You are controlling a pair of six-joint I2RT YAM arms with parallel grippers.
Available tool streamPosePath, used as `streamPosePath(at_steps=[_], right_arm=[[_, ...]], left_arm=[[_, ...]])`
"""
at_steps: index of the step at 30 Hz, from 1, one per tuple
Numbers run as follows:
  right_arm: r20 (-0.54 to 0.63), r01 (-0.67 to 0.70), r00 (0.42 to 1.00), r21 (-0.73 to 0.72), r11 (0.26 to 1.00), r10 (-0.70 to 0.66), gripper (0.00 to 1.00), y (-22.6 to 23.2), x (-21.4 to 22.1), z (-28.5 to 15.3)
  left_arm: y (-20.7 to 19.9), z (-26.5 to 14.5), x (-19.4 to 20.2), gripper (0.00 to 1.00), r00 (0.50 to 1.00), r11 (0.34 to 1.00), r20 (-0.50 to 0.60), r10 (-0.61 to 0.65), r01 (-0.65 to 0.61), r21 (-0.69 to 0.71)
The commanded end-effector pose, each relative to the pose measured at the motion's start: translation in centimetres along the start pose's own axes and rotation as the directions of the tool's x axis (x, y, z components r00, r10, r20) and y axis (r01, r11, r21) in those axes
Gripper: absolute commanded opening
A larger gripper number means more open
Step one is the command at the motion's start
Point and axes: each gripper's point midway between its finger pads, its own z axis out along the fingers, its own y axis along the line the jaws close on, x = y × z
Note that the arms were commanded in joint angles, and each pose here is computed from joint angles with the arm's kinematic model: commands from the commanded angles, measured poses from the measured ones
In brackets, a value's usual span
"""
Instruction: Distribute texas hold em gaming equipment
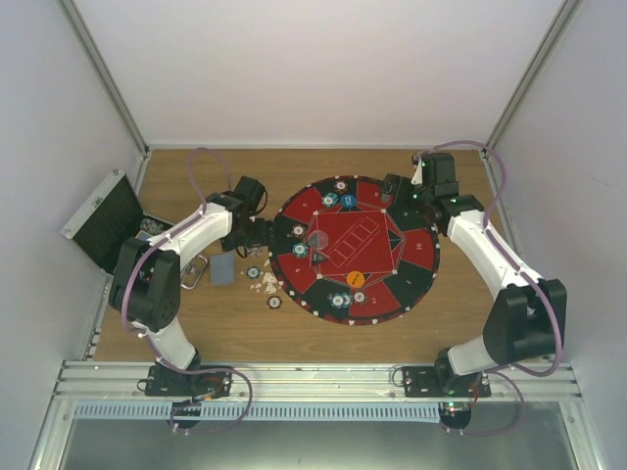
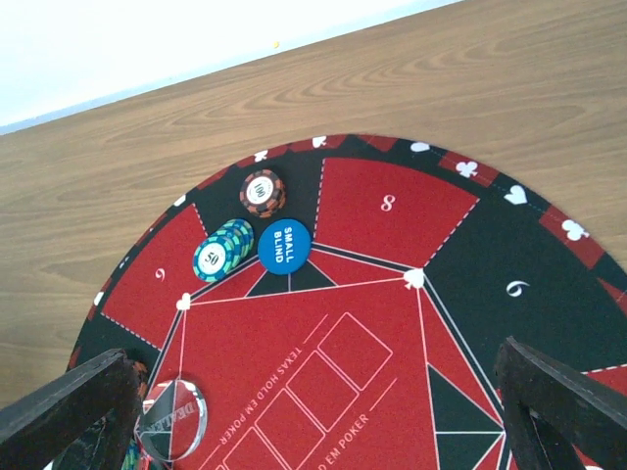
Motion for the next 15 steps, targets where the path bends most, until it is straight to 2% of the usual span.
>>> streamPosePath(at_steps=[1, 10, 15], right_arm=[[-0.013, -0.016, 1.0, -0.035, 0.999, 0.016, 1.0, 1.0, 0.1, 0.7], [-0.01, 0.006, 1.0, -0.034, 0.999, -0.006, 1.0, 1.2, -0.4, 1.0], [-0.018, 0.01, 1.0, -0.036, 0.999, -0.011, 1.0, 1.3, -0.4, 1.5]], left_arm=[[0.0, 0.2, -1.9, 0.94, 0.998, 0.999, 0.05, -0.046, 0.045, 0.015], [-0.6, 1.9, -2.4, 0.9, 0.999, 0.999, 0.026, -0.032, 0.031, 0.035], [-0.2, 2.4, -2.1, 0.83, 0.999, 1.0, 0.015, -0.029, 0.029, 0.012]])
